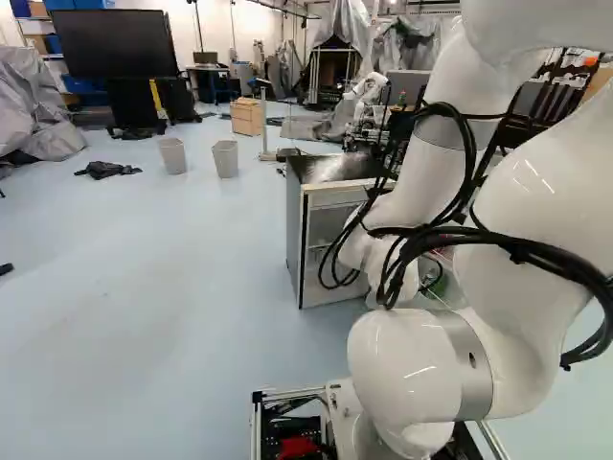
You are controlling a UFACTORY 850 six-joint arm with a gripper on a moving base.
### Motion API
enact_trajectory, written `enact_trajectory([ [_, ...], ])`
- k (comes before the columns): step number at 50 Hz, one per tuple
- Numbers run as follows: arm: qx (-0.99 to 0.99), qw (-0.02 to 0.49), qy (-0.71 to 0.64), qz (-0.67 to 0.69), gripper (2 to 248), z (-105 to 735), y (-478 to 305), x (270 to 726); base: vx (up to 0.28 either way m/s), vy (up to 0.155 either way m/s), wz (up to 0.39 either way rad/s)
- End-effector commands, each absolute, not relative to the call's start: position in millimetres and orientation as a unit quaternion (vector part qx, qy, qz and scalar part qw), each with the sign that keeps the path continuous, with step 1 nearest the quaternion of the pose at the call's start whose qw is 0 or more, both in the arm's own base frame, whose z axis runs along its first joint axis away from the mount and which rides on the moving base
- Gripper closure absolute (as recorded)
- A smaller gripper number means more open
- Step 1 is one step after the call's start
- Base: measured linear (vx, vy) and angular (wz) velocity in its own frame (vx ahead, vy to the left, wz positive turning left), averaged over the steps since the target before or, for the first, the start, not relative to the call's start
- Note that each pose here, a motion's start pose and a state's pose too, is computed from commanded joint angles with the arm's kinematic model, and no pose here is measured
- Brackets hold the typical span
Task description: Grab a drink from the fridge
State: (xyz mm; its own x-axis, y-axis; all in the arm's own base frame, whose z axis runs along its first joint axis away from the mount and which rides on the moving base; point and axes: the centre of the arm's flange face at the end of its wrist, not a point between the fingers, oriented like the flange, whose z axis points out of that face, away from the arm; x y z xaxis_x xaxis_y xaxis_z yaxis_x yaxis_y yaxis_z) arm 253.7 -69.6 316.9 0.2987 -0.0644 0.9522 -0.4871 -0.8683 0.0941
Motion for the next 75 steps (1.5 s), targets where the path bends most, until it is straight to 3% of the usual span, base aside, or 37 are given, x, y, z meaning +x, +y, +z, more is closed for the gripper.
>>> enact_trajectory([
  [40, 0.822, 0.093, -0.022, 0.562, 3, 294.0, -52.1, 284.0, 0.0, 0.0, 0.0],
  [75, 0.827, 0.087, -0.016, 0.555, 3, 287.0, -48.7, 289.3, 0.0, 0.0, 0.0],
])
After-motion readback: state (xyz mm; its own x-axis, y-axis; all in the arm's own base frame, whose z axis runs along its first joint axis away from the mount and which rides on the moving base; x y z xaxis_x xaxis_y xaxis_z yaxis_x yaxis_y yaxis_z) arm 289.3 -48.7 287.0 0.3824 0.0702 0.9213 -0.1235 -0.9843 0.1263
